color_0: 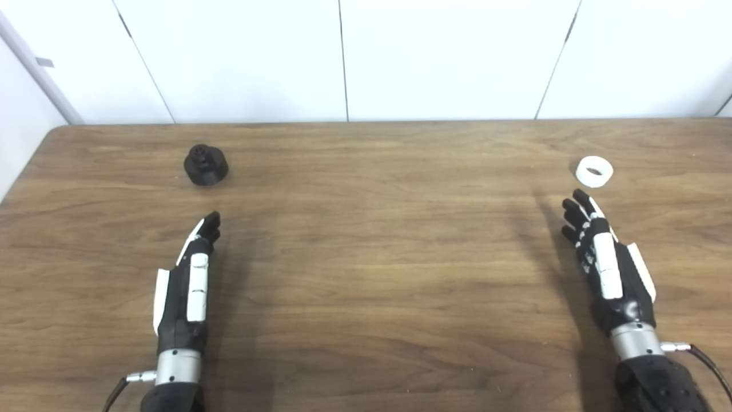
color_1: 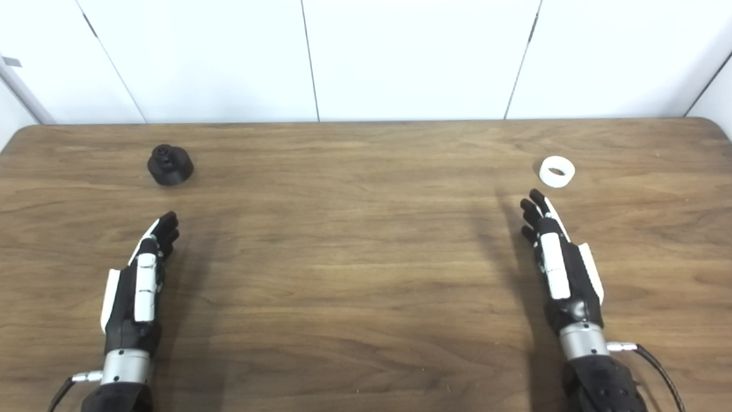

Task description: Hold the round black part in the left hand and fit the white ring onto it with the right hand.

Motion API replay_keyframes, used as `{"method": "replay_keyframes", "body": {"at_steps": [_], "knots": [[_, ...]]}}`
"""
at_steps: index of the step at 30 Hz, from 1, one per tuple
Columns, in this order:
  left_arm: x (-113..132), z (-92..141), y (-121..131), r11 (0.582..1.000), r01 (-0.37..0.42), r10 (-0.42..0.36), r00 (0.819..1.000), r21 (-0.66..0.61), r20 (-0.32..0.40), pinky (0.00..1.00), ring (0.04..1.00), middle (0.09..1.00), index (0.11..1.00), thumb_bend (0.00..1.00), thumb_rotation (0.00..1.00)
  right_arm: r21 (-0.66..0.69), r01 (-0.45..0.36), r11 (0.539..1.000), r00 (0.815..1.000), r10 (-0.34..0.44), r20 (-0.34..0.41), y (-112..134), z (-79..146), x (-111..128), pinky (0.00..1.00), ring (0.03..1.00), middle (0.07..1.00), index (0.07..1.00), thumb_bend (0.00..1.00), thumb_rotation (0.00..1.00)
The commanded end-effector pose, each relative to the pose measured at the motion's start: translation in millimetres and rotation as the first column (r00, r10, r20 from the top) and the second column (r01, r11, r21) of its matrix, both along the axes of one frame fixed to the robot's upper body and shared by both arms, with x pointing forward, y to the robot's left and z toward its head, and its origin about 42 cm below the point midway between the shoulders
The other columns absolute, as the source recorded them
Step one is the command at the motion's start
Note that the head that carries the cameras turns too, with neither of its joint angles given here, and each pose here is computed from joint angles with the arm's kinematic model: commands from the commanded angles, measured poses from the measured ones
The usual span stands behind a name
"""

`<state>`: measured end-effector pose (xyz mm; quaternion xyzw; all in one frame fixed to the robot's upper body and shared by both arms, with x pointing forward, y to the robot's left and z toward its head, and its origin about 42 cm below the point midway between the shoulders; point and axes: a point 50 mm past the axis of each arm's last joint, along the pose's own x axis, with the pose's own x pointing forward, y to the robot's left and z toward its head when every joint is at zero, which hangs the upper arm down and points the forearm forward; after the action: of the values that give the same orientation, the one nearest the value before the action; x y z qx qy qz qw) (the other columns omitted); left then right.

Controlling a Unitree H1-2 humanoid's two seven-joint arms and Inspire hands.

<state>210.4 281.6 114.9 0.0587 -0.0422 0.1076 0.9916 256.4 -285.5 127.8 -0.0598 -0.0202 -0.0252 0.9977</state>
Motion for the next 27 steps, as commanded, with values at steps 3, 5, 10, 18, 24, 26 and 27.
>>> {"method": "replay_keyframes", "body": {"at_steps": [3, 5, 10, 18, 24, 26, 27], "knots": [[-6.7, 4.7, 3.7, 1.0, -0.006, 0.005, 0.999, 0.026, 0.041, 0.98, 0.94, 0.938, 0.917, 0.46, 1.0, -0.006, 0.003, 1.0, 1.0, -0.003, 0.008, 1.2, 5.3, 2.2, 1.0, 0.949, 0.93, 0.943, 0.52, 1.0], [-6.7, 5.1, 3.5, 1.0, -0.006, 0.005, 0.999, 0.025, 0.039, 0.98, 0.936, 0.934, 0.912, 0.45, 1.0, -0.009, 0.004, 1.0, 1.0, -0.004, 0.011, 1.6, 5.7, 1.9, 0.99, 0.938, 0.923, 0.94, 0.51, 1.0], [-7.2, 4.9, 4.0, 0.999, -0.001, 0.0, 0.999, 0.032, 0.035, 0.98, 0.942, 0.941, 0.916, 0.47, 1.0, -0.003, 0.005, 1.0, 1.0, -0.005, 0.008, 0.9, 4.8, 1.5, 0.99, 0.939, 0.921, 0.938, 0.51, 1.0], [-9.6, -4.8, -2.7, 1.0, 0.018, -0.018, 0.999, 0.023, 0.032, 0.97, 0.946, 0.941, 0.917, 0.47, 0.96, -0.017, -0.006, 1.0, 1.0, 0.005, -0.003, -5.3, -4.4, -2.0, 1.0, 0.952, 0.93, 0.947, 0.51, 1.0], [-12.7, -9.5, -11.1, 0.999, 0.01, -0.011, 1.0, 0.046, 0.016, 0.96, 0.948, 0.94, 0.913, 0.51, 0.98, -0.032, -0.017, 0.999, 1.0, 0.017, -0.017, -12.2, -15.7, -1.3, 1.0, 0.953, 0.934, 0.954, 0.53, 1.0], [-12.3, -11.5, -13.9, 0.999, 0.003, -0.004, 1.0, 0.054, 0.018, 0.95, 0.937, 0.929, 0.903, 0.5, 0.98, -0.024, -0.021, 0.999, 1.0, 0.021, -0.02, -14.1, -17.7, -0.7, 1.0, 0.961, 0.938, 0.959, 0.52, 1.0], [-12.3, -12.6, -15.3, 0.998, 0.001, -0.002, 1.0, 0.056, 0.014, 0.95, 0.936, 0.928, 0.902, 0.5, 0.98, -0.019, -0.025, 1.0, 1.0, 0.024, -0.017, -14.8, -18.1, -0.4, 1.0, 0.967, 0.945, 0.965, 0.51, 1.0]]}}
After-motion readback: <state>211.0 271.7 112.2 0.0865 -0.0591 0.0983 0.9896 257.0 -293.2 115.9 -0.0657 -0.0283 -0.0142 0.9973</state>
